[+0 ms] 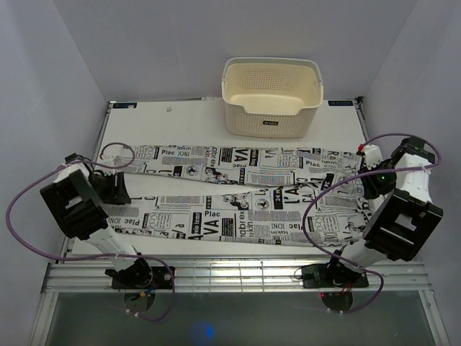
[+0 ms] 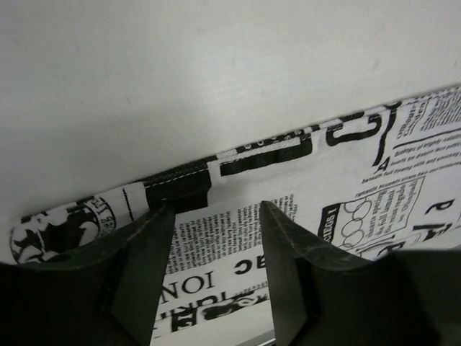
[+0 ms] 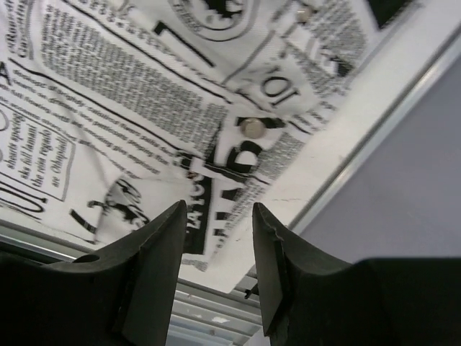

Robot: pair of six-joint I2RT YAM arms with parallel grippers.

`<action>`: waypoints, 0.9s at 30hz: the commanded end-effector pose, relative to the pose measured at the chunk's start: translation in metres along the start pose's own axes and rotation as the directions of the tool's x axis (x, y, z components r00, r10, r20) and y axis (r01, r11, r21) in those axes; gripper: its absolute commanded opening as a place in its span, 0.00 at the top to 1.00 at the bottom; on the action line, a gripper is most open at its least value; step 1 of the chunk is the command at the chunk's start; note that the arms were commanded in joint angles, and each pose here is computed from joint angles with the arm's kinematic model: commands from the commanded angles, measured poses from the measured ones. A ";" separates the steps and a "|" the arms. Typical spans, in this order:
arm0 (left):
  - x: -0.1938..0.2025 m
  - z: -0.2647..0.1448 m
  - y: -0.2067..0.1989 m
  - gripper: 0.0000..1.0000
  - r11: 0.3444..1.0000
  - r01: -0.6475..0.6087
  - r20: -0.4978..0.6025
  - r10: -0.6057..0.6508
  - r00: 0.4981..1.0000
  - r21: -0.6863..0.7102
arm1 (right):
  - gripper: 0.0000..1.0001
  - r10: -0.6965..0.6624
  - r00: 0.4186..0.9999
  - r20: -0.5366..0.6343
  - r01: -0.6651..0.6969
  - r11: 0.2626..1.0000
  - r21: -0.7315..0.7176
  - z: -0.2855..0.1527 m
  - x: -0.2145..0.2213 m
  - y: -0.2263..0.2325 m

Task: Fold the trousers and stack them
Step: Flatten the trousers out

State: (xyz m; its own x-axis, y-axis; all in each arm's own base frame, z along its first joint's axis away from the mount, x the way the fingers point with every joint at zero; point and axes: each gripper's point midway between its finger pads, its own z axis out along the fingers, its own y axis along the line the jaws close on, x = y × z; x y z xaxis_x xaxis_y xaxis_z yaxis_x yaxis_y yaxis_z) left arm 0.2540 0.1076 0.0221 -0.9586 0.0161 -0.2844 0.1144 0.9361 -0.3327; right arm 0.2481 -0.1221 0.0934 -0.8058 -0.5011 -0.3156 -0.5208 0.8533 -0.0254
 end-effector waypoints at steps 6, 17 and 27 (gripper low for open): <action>-0.108 -0.048 0.017 0.22 0.985 -0.095 0.347 0.141 0.927 -0.145 | 0.48 0.114 0.993 -0.013 -0.115 0.993 -0.025 -0.010 0.025 -0.010; -0.045 -0.048 -0.014 0.19 0.969 -0.168 0.267 0.212 0.940 -0.179 | 0.55 0.288 0.954 0.082 -0.276 0.952 -0.132 0.020 0.005 -0.005; -0.034 -0.038 -0.017 0.18 0.982 -0.114 0.257 0.151 0.954 -0.154 | 0.53 0.368 0.928 0.051 -0.361 0.926 -0.110 0.061 0.020 -0.007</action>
State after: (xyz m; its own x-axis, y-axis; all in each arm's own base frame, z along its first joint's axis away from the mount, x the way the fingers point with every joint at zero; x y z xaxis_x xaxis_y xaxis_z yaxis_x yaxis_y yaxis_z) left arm 0.2682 0.1003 0.0622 -0.8488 0.0625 -0.5250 0.1831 0.9663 -0.1810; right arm 0.2468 -0.1292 0.0405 -0.9257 -0.1689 -0.3384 -0.2432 0.9510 0.1907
